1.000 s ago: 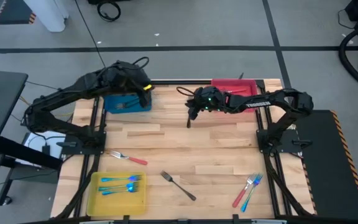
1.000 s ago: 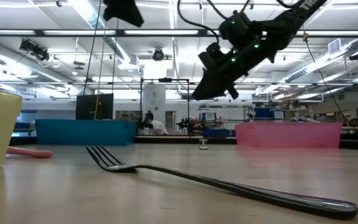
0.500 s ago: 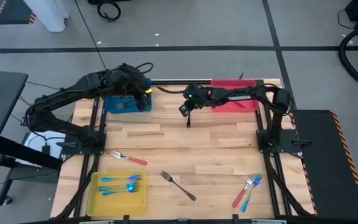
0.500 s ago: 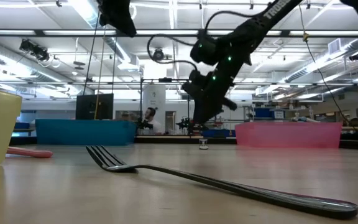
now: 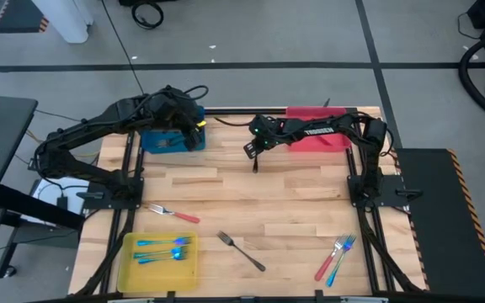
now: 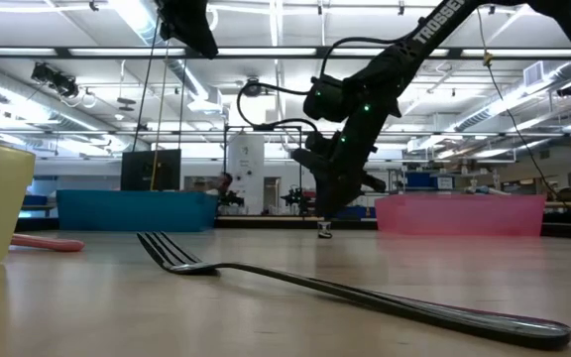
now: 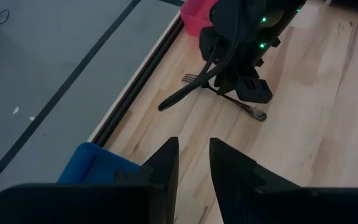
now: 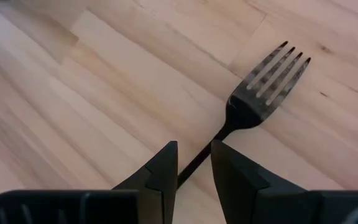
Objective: Sort silverware by color (type)
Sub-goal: Put the top black fork into the blue bin
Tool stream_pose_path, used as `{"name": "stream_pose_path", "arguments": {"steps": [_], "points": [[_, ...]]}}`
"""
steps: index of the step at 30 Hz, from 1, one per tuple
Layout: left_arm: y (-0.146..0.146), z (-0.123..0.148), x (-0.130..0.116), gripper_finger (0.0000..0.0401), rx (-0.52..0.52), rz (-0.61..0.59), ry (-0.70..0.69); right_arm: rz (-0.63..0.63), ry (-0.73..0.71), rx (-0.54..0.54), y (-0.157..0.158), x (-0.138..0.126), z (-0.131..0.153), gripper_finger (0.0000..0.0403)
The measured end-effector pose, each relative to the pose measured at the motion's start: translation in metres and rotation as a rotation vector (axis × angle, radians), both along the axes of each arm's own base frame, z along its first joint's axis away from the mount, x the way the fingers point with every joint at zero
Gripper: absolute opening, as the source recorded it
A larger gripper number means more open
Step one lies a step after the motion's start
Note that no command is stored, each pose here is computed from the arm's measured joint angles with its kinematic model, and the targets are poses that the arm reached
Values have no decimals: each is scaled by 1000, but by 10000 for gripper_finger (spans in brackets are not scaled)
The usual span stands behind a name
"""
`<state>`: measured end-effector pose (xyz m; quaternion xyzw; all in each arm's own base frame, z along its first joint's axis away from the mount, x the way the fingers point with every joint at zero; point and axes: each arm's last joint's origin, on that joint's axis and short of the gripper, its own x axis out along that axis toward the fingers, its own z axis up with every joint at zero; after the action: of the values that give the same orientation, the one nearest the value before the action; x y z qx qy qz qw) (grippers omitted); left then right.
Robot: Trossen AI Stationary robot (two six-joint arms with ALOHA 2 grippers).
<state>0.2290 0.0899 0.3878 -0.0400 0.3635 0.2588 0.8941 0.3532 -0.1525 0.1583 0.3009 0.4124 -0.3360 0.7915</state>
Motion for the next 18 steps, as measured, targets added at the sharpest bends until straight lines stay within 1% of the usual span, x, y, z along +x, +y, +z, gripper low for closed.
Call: {"name": "stream_pose_path", "arguments": {"steps": [18], "points": [[0, 0, 0, 89, 0, 0, -2, -43, 12, 6, 1, -4, -7, 106]]}}
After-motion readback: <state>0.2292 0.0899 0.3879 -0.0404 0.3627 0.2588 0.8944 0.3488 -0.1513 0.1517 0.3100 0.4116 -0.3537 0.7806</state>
